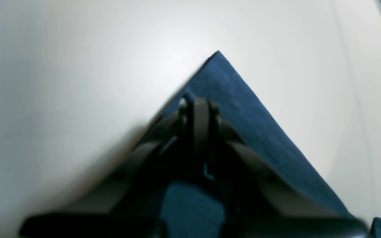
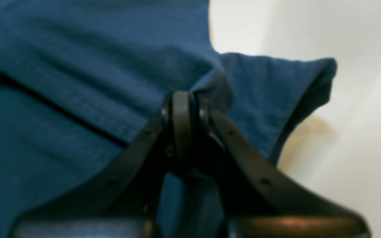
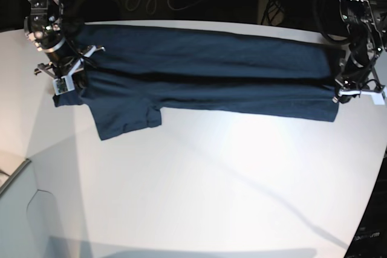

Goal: Layout the t-shirt on the table in an organized manner, then fold the t-shirt properly
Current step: 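Lower the folded hem onto the shirt with both grippers, then regrasp the folded strip end with the right gripper and tuck it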

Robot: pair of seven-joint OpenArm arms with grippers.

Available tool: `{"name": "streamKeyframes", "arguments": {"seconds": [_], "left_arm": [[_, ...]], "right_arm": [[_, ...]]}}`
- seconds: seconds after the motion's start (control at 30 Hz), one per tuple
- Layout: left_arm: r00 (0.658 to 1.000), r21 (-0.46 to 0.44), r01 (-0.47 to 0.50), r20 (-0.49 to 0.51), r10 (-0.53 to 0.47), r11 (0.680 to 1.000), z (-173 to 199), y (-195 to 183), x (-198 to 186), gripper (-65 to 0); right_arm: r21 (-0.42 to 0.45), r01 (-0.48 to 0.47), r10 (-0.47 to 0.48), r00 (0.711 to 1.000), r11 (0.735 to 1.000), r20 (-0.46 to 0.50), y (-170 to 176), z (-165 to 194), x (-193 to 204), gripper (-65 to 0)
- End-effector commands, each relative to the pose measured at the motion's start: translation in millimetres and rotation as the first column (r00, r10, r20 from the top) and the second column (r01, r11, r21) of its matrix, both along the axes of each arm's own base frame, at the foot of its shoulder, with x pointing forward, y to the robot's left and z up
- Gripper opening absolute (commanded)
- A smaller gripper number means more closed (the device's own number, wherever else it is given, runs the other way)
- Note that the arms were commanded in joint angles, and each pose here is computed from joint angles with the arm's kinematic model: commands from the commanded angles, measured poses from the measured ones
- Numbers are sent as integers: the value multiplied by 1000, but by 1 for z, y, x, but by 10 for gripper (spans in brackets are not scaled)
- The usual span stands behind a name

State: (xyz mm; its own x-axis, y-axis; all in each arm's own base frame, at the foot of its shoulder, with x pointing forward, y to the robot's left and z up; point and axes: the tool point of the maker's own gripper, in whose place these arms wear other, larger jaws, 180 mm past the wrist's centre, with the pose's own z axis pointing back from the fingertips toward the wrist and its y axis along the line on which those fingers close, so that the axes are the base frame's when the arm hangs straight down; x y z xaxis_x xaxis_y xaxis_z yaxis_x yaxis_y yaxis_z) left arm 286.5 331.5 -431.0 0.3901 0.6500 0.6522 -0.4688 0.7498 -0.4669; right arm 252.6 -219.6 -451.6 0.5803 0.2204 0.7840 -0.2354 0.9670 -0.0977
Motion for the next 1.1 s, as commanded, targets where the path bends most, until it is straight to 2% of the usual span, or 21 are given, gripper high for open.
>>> {"name": "streamKeyframes", "arguments": {"seconds": [0.0,0.27,0.63,0.8,0.87,0.97,1.07], "left_arm": [[999,25,-7,46,6,1000,14,9,9,-650],[999,-26,-32,-37,31,999,-19,9,-7,-650],[999,-28,-34,-27,33,999,-16,9,-2,-650],[999,-34,-30,-34,29,999,-18,7,-2,-650],[999,-34,-32,-36,31,999,-18,7,-3,-628],[999,-37,-34,-37,32,999,-19,6,-3,-549],[999,-37,-34,-37,32,999,-19,6,-3,-441]], "right_arm": [[-7,-1,1,1000,1000,30,-6,8,6,-650],[-2,3,-3,1000,1000,21,-5,5,2,-650],[-3,-5,5,1000,1000,4,-3,2,0,-650],[-6,1,-1,1000,1000,10,-5,4,0,-460],[-14,0,0,1000,1000,30,-7,11,4,-401],[-24,37,-34,995,999,97,-18,34,8,-337],[-10,86,-82,977,996,196,-17,65,18,-304]]}}
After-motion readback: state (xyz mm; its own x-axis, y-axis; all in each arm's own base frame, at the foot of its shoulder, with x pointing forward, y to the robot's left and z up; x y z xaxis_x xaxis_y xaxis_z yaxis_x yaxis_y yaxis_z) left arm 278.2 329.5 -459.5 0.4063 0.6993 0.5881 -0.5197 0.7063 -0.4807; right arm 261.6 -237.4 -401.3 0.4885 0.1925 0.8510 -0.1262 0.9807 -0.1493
